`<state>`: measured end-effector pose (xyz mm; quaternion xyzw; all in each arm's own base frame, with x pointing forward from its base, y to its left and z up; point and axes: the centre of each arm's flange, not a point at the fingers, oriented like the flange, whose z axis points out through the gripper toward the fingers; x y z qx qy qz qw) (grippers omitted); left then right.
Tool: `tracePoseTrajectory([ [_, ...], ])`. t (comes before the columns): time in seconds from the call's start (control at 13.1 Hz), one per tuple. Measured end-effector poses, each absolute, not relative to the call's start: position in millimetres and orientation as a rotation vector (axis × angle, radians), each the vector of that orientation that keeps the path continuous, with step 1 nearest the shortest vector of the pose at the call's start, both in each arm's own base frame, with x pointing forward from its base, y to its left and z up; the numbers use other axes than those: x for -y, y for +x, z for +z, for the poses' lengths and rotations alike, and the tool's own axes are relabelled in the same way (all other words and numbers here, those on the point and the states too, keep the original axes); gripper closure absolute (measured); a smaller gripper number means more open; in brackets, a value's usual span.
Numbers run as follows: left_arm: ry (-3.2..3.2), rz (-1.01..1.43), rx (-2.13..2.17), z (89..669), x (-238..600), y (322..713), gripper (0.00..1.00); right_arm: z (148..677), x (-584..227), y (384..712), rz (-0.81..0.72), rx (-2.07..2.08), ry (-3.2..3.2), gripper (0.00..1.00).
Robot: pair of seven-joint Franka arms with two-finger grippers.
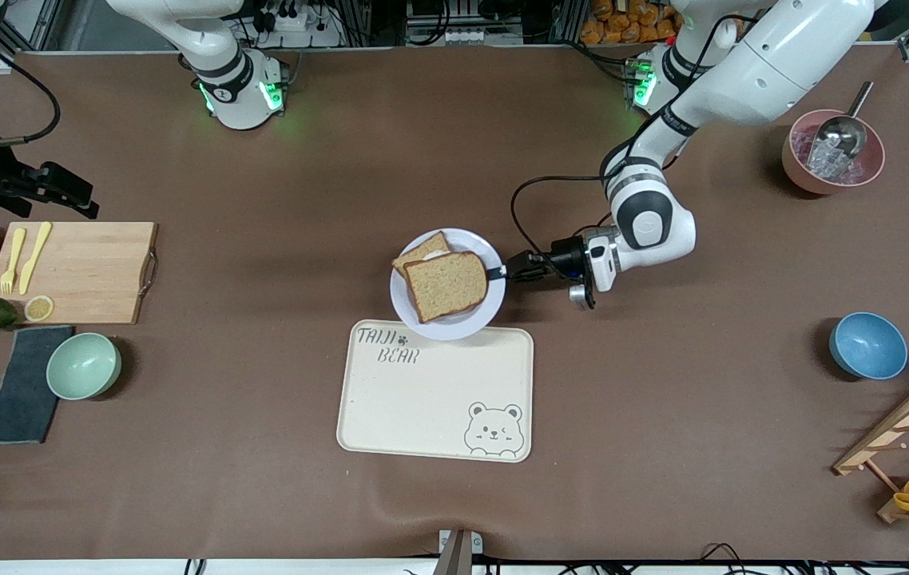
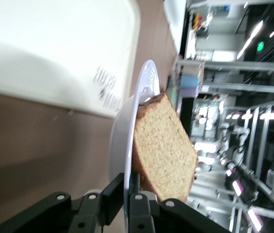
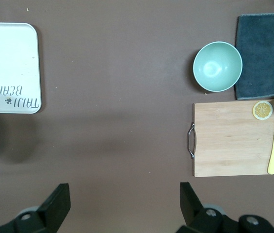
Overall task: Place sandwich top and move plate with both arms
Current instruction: 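Slide the plate with the left gripper onto the bear tray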
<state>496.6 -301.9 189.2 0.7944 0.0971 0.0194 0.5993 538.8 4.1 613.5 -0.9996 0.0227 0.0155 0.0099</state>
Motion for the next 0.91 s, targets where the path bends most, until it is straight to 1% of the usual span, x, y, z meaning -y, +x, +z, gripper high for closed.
tracePoseTrajectory([
  [0.3, 1.748, 0.113, -0.304, 215, 316, 528, 0.92, 613, -4, 538, 0.058, -0.071, -3.121, 0.00],
  [0.69, 1.738, 0.166, -0.353, 207, 313, 564, 0.92, 610, -4, 539, 0.070, -0.070, -3.121, 0.00],
  [0.91, 1.756, 0.186, -0.382, 198, 338, 574, 0.92, 608, -5, 540, 0.076, -0.068, -3.121, 0.00],
])
